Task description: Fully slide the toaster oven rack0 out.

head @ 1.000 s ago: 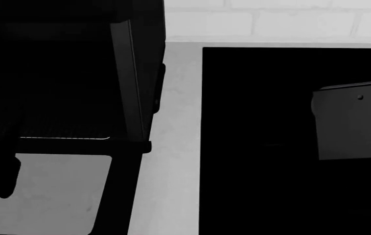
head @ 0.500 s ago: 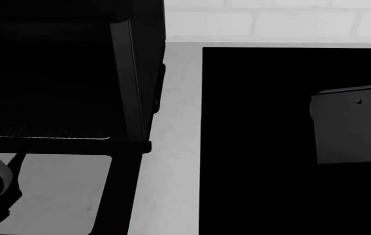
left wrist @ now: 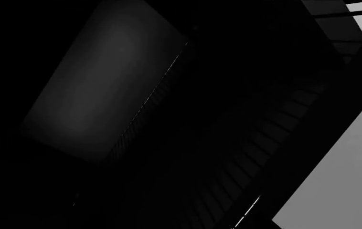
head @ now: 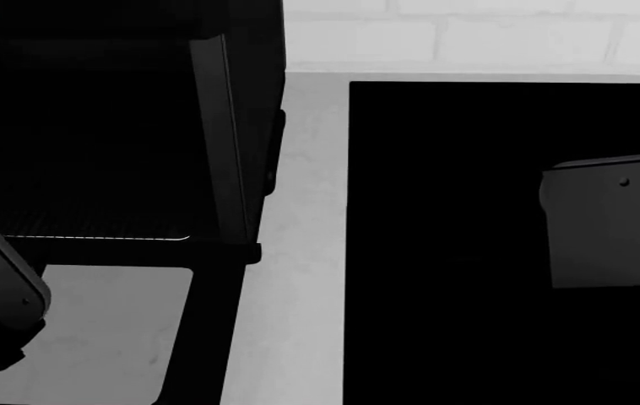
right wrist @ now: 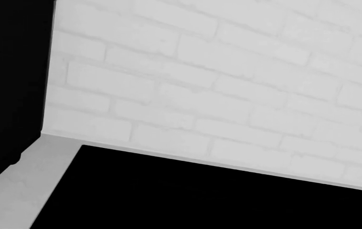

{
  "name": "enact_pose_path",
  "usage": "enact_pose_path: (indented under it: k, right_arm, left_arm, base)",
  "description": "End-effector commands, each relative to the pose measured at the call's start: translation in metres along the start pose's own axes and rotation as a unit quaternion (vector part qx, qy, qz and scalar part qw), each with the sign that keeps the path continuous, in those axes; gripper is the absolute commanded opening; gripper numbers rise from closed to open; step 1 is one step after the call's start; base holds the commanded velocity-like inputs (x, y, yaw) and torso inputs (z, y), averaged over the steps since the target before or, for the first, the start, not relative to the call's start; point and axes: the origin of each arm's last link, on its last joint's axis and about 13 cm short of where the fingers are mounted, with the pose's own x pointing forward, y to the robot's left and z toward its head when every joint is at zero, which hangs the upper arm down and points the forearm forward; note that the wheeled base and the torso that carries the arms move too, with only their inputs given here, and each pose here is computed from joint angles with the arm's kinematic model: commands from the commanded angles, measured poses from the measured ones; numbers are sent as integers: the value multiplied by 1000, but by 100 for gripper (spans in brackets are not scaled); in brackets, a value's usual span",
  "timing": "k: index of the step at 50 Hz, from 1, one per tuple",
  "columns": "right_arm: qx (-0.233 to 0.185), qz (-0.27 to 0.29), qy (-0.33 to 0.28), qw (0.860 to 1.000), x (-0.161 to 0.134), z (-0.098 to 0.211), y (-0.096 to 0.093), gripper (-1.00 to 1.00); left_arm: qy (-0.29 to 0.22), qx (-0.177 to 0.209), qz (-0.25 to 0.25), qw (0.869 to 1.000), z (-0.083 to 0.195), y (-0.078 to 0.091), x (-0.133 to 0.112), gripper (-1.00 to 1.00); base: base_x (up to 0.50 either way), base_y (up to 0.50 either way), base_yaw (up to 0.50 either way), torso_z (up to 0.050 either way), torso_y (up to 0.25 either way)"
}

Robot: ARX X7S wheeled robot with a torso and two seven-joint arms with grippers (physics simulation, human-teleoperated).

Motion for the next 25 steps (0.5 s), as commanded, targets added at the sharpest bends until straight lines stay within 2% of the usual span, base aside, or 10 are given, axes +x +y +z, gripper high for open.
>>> enact_pose_path:
  k: [1,4,23,24,25]
  right_arm:
    - [1,-1,-2,1000,-2,0,0,100]
    - [2,-3,-1,1000,-2,-1,-2,100]
    - [-1,-4,-4,1000,2,1,-2,100]
    - [-1,-4,-4,1000,3,1,-1,100]
    - [-2,-4,-3,1000,3,1,-1,100]
  left_arm:
    - [13,5,-15,1000,-8,-8,19,100]
    - [17,-12,-26,999,-10,-11,23,100]
    - [41,-6,-28,999,-23,-13,48,100]
    - [39,-6,-27,999,-23,-12,47,-100]
    - [39,-9,-28,999,-22,-12,46,-100]
  base:
    - [0,0,0,0,0]
    - [4,0,0,0,0]
    - [3,0,-1,-1,0]
    - [0,0,0,0,0]
    - [0,0,0,0,0]
